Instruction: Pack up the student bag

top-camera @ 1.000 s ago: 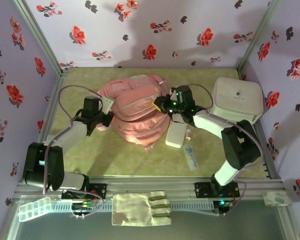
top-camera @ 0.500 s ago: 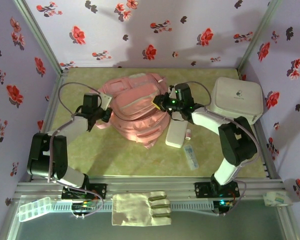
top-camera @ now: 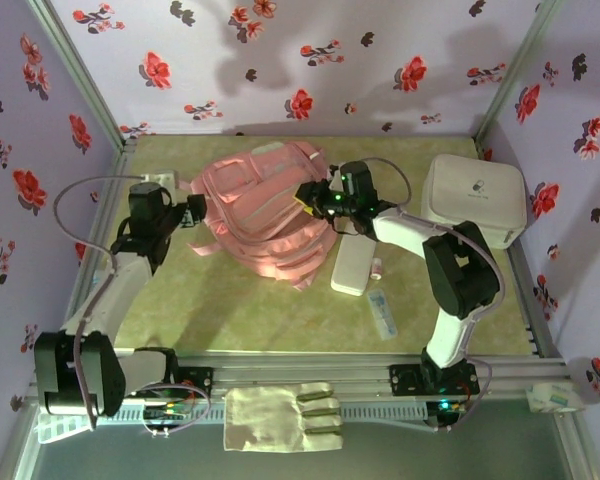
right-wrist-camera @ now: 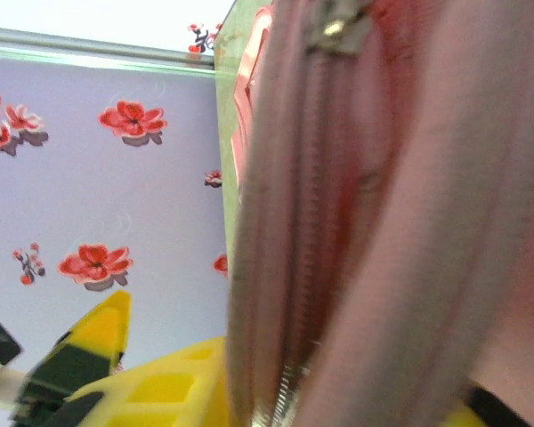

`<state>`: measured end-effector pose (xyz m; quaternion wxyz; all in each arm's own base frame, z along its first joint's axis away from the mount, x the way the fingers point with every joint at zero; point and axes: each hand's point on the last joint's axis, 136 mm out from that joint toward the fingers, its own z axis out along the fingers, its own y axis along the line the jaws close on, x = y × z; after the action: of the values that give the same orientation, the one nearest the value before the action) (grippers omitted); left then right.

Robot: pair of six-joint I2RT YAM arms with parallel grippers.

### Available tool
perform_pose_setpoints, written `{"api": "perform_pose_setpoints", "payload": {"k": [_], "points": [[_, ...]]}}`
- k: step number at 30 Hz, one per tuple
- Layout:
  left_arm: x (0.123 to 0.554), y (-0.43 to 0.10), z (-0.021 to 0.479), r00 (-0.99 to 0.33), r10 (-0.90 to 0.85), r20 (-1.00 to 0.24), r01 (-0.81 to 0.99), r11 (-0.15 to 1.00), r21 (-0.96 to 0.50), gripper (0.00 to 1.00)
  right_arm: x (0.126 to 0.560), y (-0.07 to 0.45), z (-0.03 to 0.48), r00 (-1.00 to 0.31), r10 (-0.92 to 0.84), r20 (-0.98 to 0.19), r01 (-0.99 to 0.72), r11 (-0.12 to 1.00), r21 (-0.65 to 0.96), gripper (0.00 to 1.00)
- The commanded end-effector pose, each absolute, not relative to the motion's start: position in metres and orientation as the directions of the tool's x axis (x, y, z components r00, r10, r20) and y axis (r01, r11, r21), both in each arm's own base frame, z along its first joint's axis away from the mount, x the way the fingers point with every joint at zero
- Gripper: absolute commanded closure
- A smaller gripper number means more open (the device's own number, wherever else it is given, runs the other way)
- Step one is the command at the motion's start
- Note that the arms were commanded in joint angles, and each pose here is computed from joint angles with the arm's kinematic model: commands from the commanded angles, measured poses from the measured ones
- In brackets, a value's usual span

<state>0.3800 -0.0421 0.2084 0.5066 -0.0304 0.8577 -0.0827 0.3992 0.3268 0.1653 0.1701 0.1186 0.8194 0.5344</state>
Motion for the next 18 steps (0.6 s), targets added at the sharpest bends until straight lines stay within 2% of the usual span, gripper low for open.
{"api": "perform_pose_setpoints", "payload": {"k": [1,7,10,16,18], "points": [[0.366,-0.037,0.209,-0.491,-0.316,-0.812,-0.082,0.945,-0.318,0.15,0.399,0.328,0.167,-0.910,0.374,-0.179,-0.008,0.416,0.909,0.60],[0.355,-0.036,0.230,-0.448,-0.387,-0.806,-0.103,0.918,-0.384,0.08,0.373,0.287,0.170,-0.890,0.391,-0.235,0.005,0.524,0.852,0.28],[0.351,-0.035,0.236,-0.449,-0.404,-0.797,-0.113,0.910,-0.398,0.06,0.350,0.258,0.170,-0.882,0.366,-0.297,-0.008,0.619,0.785,0.20],[0.345,-0.038,0.241,-0.442,-0.401,-0.802,-0.087,0.909,-0.407,0.02,0.299,0.181,0.159,-0.842,0.269,-0.467,0.003,0.869,0.495,0.02],[0.344,-0.040,0.244,-0.443,-0.399,-0.803,-0.076,0.909,-0.410,0.01,0.286,0.157,0.152,-0.828,0.261,-0.496,0.048,0.914,0.402,0.01]]}}
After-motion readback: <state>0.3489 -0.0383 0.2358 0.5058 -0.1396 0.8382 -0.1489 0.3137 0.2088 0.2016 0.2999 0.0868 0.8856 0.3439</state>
